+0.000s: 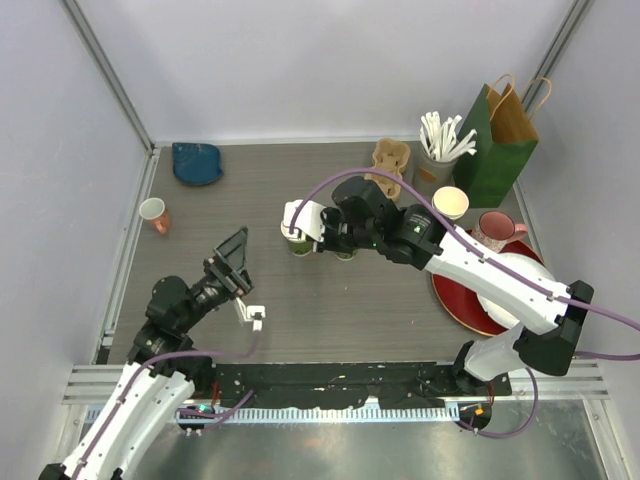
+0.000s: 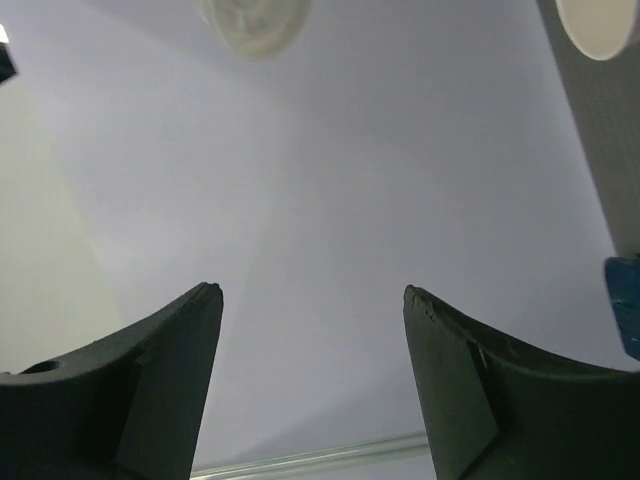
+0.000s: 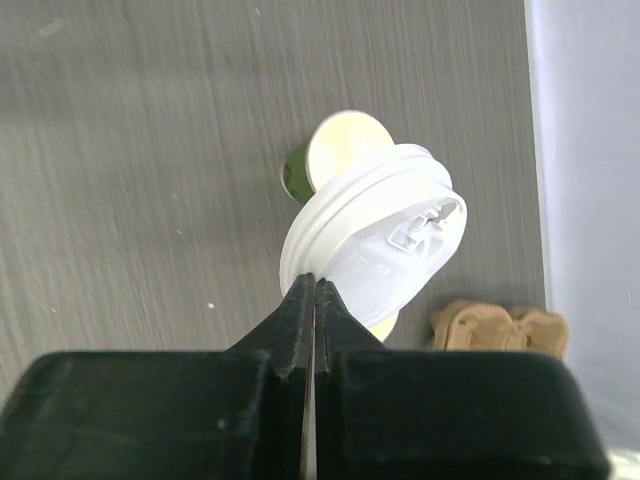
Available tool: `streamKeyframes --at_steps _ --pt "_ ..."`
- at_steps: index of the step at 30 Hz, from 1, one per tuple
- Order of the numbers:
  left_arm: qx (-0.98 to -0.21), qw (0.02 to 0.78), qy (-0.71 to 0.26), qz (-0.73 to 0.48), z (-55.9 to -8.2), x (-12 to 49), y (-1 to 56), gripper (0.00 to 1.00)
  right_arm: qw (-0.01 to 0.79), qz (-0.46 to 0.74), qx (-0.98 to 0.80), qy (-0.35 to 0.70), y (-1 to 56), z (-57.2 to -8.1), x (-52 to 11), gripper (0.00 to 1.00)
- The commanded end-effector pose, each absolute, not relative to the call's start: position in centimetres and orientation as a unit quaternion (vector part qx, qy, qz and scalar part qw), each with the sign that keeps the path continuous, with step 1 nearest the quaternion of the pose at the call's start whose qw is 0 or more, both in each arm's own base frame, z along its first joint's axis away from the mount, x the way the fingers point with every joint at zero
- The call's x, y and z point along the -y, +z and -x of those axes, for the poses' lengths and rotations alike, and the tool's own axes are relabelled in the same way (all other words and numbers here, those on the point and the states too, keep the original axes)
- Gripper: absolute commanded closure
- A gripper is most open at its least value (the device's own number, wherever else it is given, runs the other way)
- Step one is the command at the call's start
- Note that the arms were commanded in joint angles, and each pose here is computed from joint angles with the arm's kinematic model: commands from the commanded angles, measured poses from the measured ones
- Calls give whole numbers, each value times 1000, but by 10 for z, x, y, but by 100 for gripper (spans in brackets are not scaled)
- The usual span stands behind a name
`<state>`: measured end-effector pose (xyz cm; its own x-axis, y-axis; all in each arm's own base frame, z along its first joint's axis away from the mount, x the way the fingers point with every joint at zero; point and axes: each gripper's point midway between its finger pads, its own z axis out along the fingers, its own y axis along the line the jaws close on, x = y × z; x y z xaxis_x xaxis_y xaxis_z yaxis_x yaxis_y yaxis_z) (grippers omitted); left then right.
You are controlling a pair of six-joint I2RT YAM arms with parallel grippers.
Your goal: Pack the takeout coffee
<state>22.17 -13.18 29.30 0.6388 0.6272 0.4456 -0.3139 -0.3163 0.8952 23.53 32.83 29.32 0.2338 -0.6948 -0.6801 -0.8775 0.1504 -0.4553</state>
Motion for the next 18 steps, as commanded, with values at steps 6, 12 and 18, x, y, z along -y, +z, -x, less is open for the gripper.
streamKeyframes --at_steps 6,12,18 --pt "-408 487 430 -641 -283 56 277 21 477 614 -627 45 303 -266 -280 99" --pt "-653 413 325 -545 -284 23 244 20 460 635 -620 21 290 -278 -259 99" --pt "-840 316 154 -413 -268 46 231 20 408 700 -586 6 271 -274 -252 99"
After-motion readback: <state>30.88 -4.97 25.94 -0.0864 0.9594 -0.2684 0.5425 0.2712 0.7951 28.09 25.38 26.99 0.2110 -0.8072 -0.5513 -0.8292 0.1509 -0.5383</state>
